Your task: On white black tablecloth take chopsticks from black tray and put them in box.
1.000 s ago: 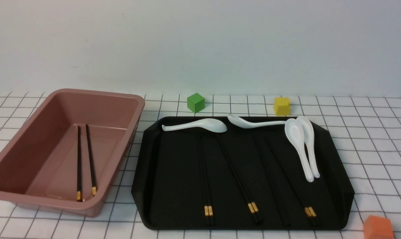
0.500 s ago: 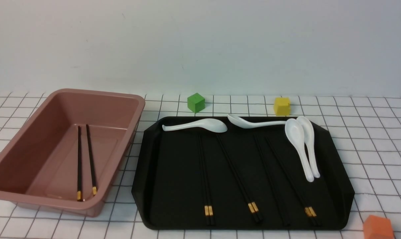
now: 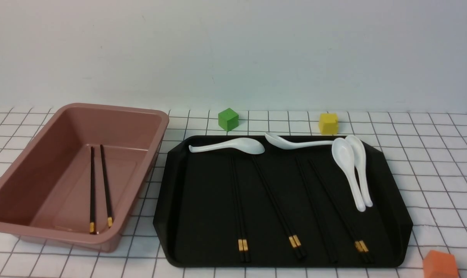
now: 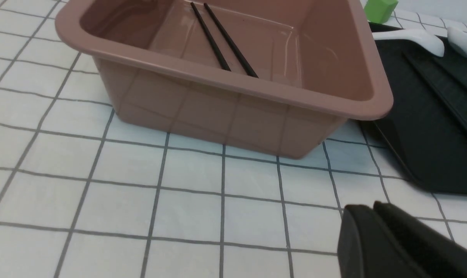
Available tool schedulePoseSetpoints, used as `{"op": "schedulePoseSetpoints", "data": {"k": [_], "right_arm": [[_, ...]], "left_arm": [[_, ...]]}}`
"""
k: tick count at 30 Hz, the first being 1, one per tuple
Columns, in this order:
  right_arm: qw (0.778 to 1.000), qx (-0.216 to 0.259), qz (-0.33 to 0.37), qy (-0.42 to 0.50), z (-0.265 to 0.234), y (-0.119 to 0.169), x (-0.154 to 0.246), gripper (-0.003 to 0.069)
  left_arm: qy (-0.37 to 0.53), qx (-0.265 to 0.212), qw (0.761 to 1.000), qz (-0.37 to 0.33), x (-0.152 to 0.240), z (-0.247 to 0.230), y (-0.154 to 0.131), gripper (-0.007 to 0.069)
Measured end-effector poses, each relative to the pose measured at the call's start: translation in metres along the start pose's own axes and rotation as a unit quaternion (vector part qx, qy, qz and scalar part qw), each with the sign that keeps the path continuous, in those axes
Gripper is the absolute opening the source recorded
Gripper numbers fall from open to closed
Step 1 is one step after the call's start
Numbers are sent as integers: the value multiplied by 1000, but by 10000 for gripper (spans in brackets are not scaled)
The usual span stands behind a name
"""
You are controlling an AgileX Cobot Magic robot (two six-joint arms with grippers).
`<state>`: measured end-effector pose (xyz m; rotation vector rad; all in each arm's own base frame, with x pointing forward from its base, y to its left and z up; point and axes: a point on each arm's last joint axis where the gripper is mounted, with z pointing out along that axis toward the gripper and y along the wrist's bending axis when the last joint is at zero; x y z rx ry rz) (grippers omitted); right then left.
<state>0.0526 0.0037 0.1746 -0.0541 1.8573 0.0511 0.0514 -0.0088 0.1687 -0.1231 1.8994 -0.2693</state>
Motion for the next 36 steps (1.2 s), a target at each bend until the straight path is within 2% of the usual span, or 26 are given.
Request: {"op": "schedulePoseSetpoints", "data": {"k": [36], "right_arm": [[1000, 0, 0, 0, 0, 0, 0, 239]], "left_arm": [[0, 0, 1000, 0, 0, 0, 0, 73]]}}
